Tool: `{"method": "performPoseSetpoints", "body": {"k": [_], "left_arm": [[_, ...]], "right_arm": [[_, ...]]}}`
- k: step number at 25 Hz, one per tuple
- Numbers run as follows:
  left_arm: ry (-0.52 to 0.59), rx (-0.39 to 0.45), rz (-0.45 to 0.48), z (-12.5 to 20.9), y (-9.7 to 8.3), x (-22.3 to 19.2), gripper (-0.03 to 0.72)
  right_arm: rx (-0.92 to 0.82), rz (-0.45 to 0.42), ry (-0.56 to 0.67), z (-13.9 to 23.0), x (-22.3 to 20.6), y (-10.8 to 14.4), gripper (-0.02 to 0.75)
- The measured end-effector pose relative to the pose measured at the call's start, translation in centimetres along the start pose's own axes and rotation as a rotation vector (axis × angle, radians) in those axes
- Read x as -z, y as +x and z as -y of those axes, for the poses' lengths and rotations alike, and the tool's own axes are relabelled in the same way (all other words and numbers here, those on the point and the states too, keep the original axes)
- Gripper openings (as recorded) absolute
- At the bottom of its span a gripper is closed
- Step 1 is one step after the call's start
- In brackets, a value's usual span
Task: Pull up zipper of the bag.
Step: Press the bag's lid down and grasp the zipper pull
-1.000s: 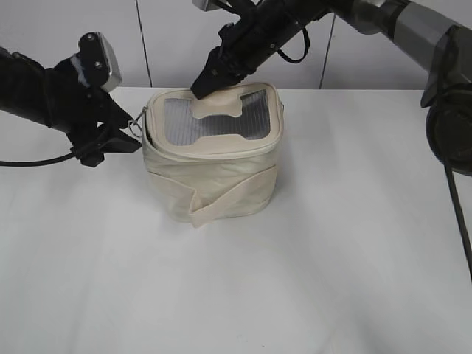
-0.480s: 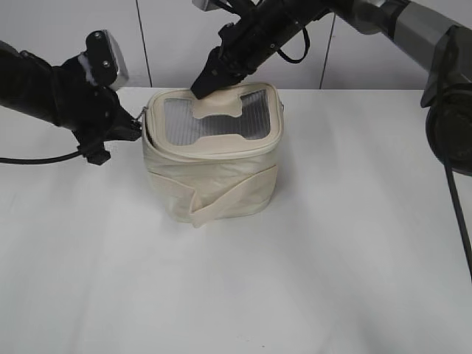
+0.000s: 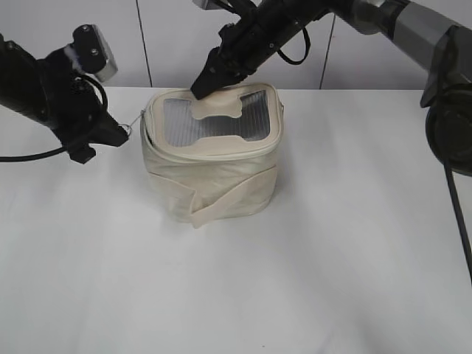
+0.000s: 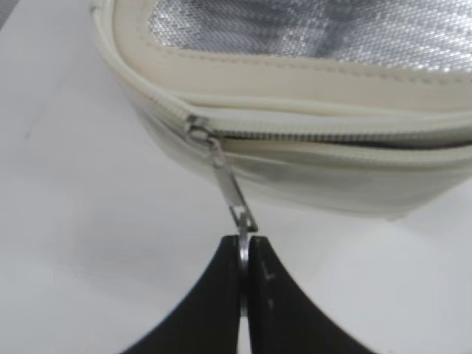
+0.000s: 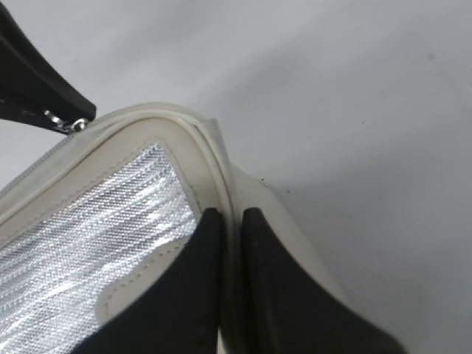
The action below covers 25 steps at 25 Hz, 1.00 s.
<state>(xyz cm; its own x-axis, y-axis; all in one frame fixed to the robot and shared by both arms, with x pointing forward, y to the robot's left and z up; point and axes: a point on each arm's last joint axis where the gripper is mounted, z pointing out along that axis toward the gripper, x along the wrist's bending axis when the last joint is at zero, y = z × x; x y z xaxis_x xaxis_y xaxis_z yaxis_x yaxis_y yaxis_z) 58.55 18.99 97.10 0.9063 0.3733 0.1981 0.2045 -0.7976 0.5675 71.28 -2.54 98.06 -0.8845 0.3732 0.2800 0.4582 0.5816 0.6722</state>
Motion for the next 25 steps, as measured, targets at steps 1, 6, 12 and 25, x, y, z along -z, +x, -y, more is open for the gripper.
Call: {"method": "performPoseSetpoints", "body": {"k": [1,6,12,25], "left_arm": [[0.003,0.021,0.01,-0.1,-0.2,0.4,-0.008],[0.006,0.058,0.077,-1.0,-1.1,2.6,-0.008],[0.056,0.091,0.196,-1.5,-2.8,4.2,-0.008],[-0.04,-0.185,0.188,-9.6,-11.0,0.8,-0.008]], "right_arm": [[-0.01,0.0,0.001,0.0,0.0,0.0,0.055],[-0.032,0.0,0.005,0.0,0.0,0.0,0.055],[-0.065,0.0,0.005,0.0,0.0,0.0,0.054],[-0.072,-0.006,0.013,0.1,-0.1,0.2,0.054]]}}
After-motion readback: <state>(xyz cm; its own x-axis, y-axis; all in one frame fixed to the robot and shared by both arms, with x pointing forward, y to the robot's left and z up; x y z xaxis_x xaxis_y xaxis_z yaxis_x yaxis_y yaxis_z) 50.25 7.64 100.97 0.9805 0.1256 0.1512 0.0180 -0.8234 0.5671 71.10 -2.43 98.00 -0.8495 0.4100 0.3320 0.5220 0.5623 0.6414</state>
